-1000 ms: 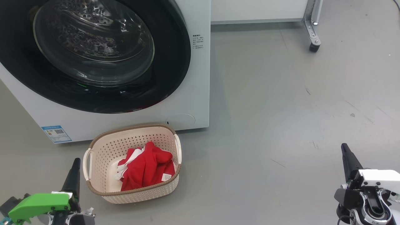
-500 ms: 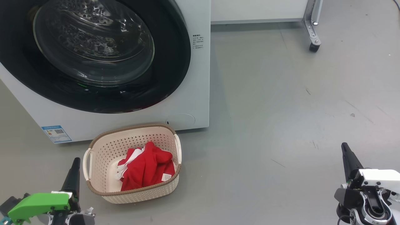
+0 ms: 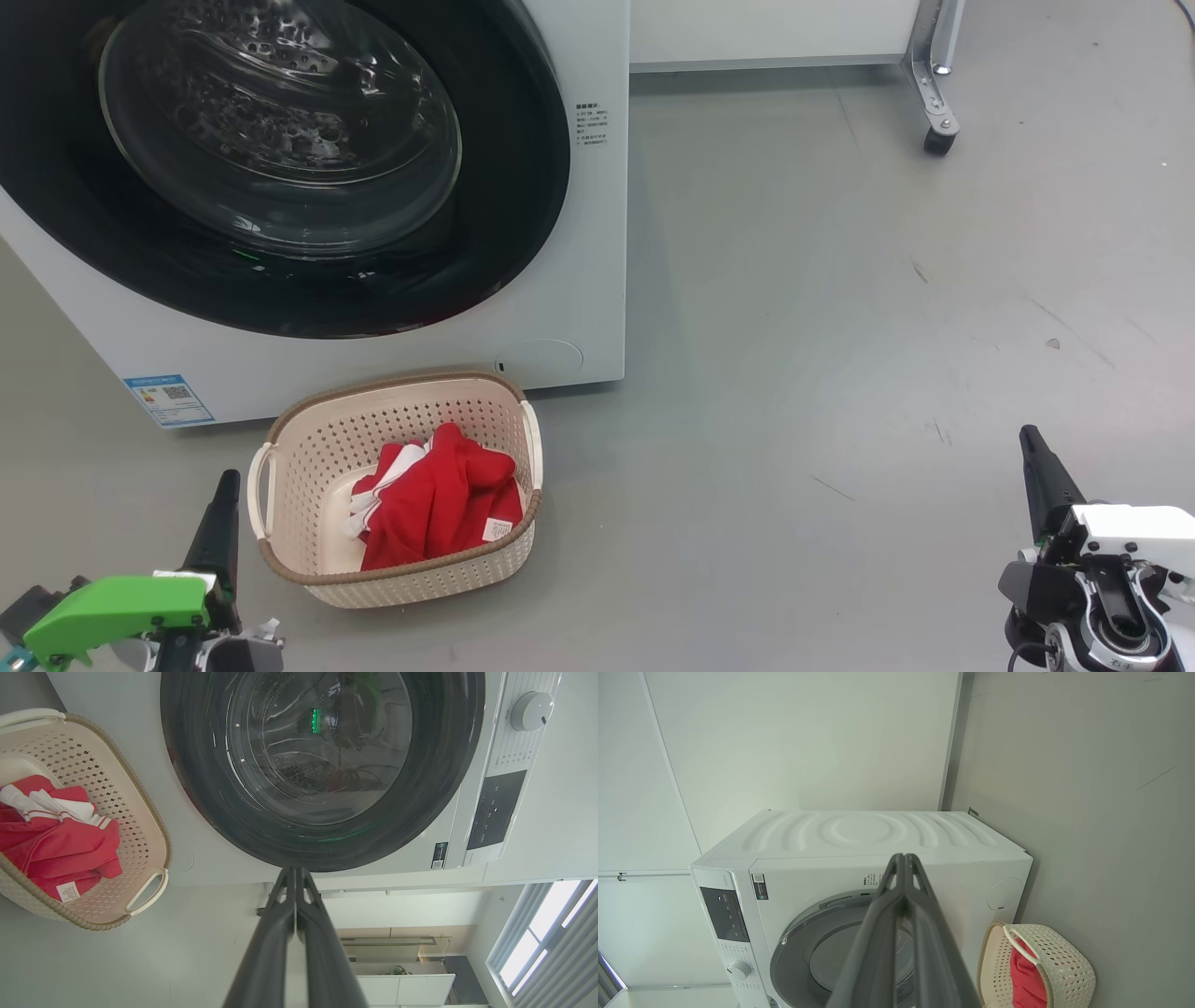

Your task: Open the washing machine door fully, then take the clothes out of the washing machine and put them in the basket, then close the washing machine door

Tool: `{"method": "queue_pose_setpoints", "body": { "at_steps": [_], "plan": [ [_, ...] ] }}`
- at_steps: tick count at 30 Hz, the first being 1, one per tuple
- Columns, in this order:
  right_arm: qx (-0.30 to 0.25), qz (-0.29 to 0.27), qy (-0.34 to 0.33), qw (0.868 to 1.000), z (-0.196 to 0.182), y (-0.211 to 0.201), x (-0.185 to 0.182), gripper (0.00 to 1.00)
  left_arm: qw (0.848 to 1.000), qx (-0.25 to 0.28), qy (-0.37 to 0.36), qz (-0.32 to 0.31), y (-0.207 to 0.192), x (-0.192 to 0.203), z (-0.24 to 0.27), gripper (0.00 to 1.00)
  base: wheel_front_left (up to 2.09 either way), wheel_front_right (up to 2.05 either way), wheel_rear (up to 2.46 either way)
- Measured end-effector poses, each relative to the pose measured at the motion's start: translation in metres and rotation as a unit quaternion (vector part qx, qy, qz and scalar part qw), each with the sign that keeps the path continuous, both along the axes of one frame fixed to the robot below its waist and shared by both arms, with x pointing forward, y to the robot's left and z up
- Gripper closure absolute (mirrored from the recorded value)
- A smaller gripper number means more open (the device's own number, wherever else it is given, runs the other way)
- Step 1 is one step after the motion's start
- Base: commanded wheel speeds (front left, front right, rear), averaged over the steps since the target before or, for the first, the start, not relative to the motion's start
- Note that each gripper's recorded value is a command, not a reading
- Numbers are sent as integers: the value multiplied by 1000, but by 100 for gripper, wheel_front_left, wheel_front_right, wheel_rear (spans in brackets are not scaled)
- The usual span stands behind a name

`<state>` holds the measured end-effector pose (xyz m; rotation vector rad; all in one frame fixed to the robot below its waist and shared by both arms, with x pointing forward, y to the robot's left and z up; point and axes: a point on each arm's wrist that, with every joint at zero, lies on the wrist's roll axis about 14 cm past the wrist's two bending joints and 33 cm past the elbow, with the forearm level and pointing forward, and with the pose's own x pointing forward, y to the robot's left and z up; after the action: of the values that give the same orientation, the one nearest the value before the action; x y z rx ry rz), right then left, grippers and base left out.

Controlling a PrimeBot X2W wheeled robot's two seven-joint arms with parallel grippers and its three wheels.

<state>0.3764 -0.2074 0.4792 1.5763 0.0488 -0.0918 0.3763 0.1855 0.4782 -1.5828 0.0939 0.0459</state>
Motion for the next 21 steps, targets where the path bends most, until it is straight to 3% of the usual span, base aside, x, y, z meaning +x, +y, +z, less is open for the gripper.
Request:
{"method": "queue_pose_setpoints", "body": {
  "at_steps": [21],
  "plan": [
    [1,0,-2,1000,1,0,0,100,1000,0,-2,-1,0,0,1,100,0,0,0]
  ]
}}
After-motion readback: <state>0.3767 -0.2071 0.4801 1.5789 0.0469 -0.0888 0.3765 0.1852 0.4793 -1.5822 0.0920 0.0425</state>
